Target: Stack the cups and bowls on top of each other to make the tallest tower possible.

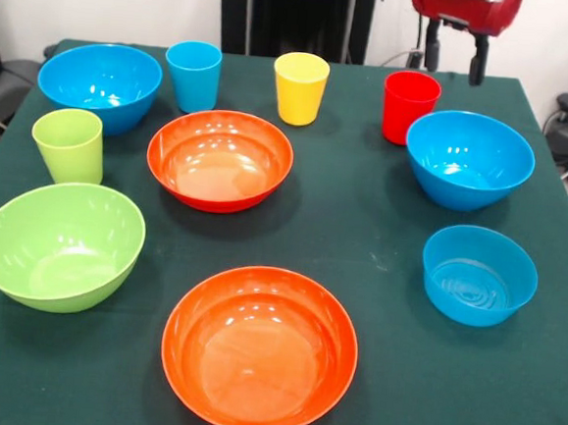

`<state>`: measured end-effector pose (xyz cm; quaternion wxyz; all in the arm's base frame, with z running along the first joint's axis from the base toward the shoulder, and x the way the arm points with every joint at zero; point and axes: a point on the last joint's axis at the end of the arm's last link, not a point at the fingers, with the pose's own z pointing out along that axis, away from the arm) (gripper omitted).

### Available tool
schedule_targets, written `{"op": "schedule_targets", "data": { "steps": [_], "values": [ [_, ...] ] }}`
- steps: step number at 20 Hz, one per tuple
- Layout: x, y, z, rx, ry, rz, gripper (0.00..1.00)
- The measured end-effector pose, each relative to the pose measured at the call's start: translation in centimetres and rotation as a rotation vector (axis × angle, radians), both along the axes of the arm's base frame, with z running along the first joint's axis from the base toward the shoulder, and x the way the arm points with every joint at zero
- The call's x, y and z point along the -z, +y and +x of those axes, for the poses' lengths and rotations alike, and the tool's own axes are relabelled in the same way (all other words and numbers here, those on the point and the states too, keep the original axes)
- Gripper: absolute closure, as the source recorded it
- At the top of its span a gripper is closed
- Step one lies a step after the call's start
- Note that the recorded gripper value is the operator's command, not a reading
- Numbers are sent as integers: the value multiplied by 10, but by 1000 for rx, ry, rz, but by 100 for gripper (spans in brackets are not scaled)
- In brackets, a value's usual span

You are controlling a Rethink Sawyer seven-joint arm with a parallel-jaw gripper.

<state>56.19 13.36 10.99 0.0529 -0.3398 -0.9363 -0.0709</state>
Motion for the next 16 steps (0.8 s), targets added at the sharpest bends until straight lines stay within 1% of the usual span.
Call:
{"op": "schedule_targets", "data": {
  "steps": [6,7,9,11,13,16],
  "values": [
    [12,-6,2,-75,-7,-43,0],
    [19,-8,2,-98,-9,-55,0],
    [24,-10,1,-111,-9,-61,0],
    [34,-12,-1,-134,-6,-68,0],
    [39,-12,-3,-145,-3,-71,0],
    [52,-14,-8,-169,7,-75,0]
  ]
}}
